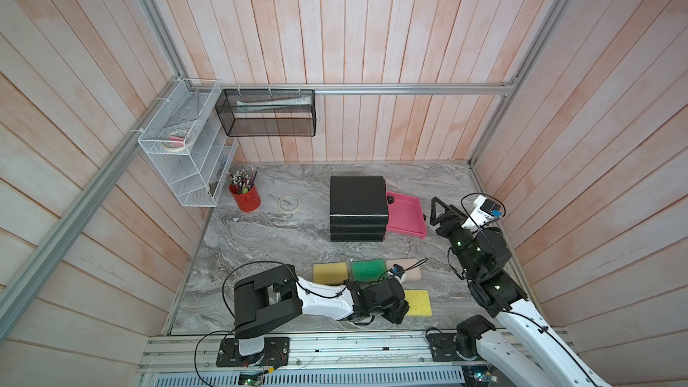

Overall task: Take the sponge out of the drawer
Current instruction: Place the sponge at the center of the board.

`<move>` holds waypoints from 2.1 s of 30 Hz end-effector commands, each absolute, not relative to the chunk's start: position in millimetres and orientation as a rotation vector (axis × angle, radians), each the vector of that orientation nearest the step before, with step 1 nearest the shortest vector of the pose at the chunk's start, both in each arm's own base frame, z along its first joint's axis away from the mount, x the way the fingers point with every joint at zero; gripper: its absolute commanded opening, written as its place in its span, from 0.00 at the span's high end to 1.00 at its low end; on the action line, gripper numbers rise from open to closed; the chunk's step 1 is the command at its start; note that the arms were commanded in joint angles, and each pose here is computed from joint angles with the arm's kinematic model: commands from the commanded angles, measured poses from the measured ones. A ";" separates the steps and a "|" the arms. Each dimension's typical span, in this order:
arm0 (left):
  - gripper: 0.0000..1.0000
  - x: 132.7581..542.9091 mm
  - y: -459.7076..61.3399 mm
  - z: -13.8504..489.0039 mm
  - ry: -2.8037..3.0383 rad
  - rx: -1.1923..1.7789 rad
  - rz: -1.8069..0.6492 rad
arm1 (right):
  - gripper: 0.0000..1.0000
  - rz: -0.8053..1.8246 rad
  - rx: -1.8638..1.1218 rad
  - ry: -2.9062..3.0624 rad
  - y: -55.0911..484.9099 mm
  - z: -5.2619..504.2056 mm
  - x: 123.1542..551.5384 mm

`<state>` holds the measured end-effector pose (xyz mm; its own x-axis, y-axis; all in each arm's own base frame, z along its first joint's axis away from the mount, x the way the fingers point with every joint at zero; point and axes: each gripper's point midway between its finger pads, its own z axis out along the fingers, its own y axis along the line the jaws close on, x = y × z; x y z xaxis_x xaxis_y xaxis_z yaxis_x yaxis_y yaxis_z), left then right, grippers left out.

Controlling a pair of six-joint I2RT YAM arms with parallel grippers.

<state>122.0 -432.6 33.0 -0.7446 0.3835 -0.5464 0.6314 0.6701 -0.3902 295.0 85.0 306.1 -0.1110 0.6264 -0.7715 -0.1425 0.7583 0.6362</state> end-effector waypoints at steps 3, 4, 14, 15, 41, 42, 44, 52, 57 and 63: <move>0.29 120.4 -394.5 3.1 2.570 0.820 -0.579 | 0.21 0.691 0.411 1.550 84.4 305.1 296.1; 0.29 119.9 -394.2 3.3 2.569 0.821 -0.576 | 0.21 0.690 0.412 1.550 84.3 304.8 296.4; 0.30 121.5 -395.6 13.9 2.536 0.821 -0.593 | 0.21 0.681 0.417 1.552 82.7 303.8 297.1; 0.30 122.1 -396.9 22.2 2.514 0.819 -0.616 | 0.21 0.676 0.418 1.555 82.1 303.1 297.7; 0.00 268.9 -240.1 238.0 1.905 0.253 -0.718 | 0.14 0.570 0.515 1.879 25.1 203.4 386.4; 0.00 276.7 -233.4 238.8 1.900 0.232 -0.714 | 0.12 0.586 0.512 1.892 24.9 198.2 391.5; 0.00 289.0 -224.6 240.5 1.886 0.199 -0.727 | 0.09 0.664 0.488 1.905 31.5 191.5 401.7; 0.00 330.3 -223.3 232.9 1.873 0.175 -0.827 | 0.02 0.920 0.391 1.957 62.7 165.7 440.0; 0.00 339.5 -234.5 228.8 1.871 0.208 -0.859 | 0.12 1.061 0.366 1.978 78.6 151.7 450.7; 0.00 342.5 -241.8 222.4 1.874 0.234 -0.903 | 0.12 1.123 0.399 1.985 82.7 141.7 457.7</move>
